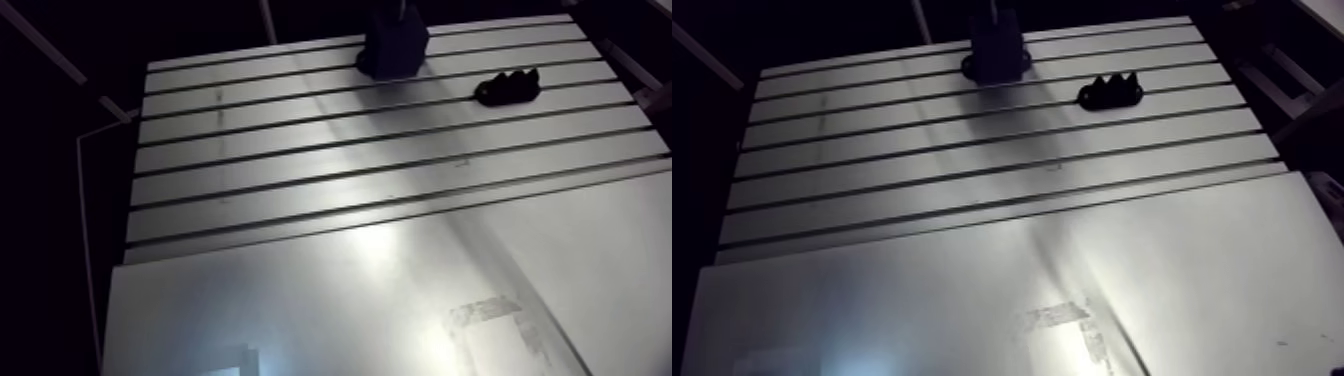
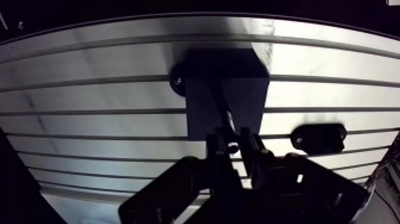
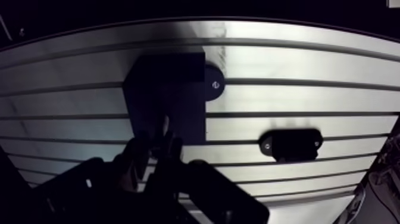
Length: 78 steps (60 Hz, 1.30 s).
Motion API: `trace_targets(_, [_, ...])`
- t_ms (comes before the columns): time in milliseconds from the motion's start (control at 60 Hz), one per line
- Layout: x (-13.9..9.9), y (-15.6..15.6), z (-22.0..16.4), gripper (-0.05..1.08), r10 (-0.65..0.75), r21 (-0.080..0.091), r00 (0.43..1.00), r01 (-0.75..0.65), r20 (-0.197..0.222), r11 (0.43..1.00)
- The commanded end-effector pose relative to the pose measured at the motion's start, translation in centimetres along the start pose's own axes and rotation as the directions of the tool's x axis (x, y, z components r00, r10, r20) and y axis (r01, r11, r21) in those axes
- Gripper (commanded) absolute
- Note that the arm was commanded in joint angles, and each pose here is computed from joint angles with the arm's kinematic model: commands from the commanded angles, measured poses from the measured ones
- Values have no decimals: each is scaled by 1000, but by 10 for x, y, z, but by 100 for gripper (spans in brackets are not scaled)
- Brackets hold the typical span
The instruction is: Pick up the M10 bolt and insert it into the hole until fully seated.
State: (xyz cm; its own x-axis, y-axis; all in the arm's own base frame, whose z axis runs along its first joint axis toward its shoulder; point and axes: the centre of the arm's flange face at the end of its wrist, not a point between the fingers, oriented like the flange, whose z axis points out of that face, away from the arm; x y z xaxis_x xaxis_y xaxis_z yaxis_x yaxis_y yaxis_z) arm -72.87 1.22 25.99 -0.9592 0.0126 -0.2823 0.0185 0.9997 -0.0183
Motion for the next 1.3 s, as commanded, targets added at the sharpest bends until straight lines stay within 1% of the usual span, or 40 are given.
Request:
trace_targets(17, [-1,1,1,108,2,-1,1000,-2,3,1000])
trace_targets(517, [0,2,6,108,7,5,1000,-7,8,1000])
trace_targets(817, [-1,3,13,108,8,8,1000,-9,21,1000])
trace_targets(917, [0,4,17,107,10,7,1000,-10,13,1000])
trace_targets(933, [-1,4,17,107,9,3,1000,-9,6,1000])
trace_targets(983, [0,4,18,105,8,0,1000,-8,-1,1000])
trace_targets(1000, [0,4,17,101,7,0,1000,-7,-7,1000])
trace_targets(1017, [-1,4,18,89,5,-1,1000,-5,-9,1000])
trace_targets(1033, [-1,4,18,89,5,-1,1000,-5,-9,1000])
trace_targets(1050, [-1,4,17,56,8,-3,1000,-8,-9,1000])
trace_targets(1067, [-1,4,17,56,8,-3,1000,-8,-9,1000])
trace_targets(1083, [-2,4,17,7,5,-2,1000,-5,-9,1000])
trace_targets(1100, [-4,3,16,4,6,0,1000,-6,-12,1000])
trace_targets(1117, [-4,3,16,4,6,0,1000,-6,-12,1000])
trace_targets(1133, [-7,4,14,1,7,0,1000,-7,-18,1000])
trace_targets(1167, [-7,4,14,1,7,0,1000,-7,-18,1000])
trace_targets(1200, [-10,5,1,0,2,-6,998,-3,-60,1000])
trace_targets(1217, [-10,5,1,0,2,-6,998,-3,-60,1000])
trace_targets(1233, [-11,7,-8,0,2,-11,996,-3,-86,1000])
trace_targets(1250, [-11,7,-8,0,2,-11,996,-3,-86,1000])
trace_targets(1267, [-12,8,-17,0,1,-10,994,-2,-109,1000])
trace_targets(1283, [-12,8,-17,0,1,-10,994,-2,-109,1000])
trace_targets(1300, [-14,9,-27,0,-1,-13,992,0,-127,1000])
